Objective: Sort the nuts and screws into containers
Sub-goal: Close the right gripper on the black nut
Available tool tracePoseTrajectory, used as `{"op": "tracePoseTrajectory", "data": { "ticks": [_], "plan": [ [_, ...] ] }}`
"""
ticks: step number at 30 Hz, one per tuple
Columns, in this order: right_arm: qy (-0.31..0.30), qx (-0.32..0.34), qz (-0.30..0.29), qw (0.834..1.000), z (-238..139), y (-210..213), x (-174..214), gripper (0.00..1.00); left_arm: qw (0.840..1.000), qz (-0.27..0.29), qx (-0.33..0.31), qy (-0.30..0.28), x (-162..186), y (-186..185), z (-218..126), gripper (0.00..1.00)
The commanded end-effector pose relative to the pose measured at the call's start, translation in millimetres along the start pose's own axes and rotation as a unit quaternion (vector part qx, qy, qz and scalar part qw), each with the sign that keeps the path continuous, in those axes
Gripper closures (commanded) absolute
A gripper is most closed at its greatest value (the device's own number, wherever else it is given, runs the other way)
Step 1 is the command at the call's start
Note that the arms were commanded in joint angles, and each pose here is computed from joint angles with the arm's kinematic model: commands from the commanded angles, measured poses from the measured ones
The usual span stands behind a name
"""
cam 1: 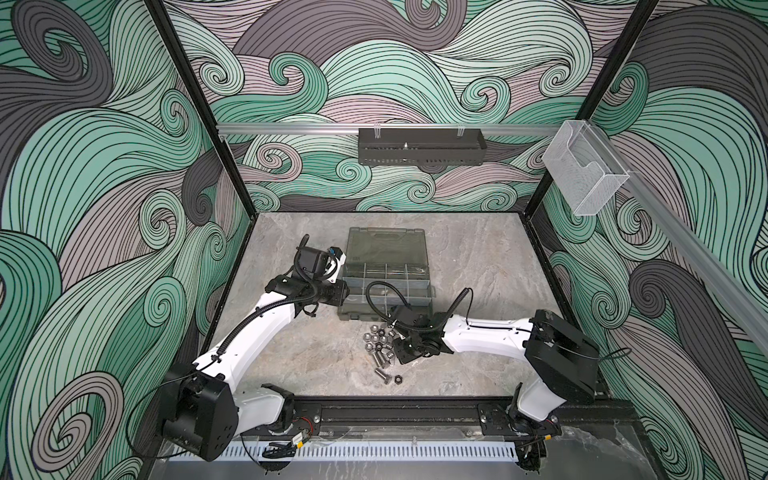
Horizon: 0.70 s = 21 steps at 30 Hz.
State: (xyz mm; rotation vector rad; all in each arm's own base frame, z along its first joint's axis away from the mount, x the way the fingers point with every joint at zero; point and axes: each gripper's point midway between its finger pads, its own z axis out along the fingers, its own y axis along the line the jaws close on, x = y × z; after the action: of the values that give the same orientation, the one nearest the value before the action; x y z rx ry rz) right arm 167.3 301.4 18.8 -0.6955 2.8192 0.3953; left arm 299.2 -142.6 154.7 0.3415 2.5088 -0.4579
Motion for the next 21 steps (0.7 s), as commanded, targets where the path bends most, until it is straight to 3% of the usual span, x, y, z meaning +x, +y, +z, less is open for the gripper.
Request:
{"op": "tracePoseTrajectory", "data": {
  "ticks": [1, 12, 21],
  "plan": [
    [0.002, 0.009, -0.001, 1.0, 0.8, 1.4, -2.0, 0.74, 1.0, -0.011, 0.006, -0.01, -8.7, 1.4, -1.0, 0.67],
    [-0.024, 0.015, -0.026, 0.999, -17.0, 4.7, -20.8, 0.77, 1.0, -0.016, 0.007, -0.01, -9.9, 3.6, -2.0, 0.67],
    [-0.105, -0.005, -0.036, 0.994, -64.0, 5.4, -91.6, 0.77, 1.0, -0.018, 0.009, -0.011, -10.2, 3.6, -3.0, 0.67]
  ]
}}
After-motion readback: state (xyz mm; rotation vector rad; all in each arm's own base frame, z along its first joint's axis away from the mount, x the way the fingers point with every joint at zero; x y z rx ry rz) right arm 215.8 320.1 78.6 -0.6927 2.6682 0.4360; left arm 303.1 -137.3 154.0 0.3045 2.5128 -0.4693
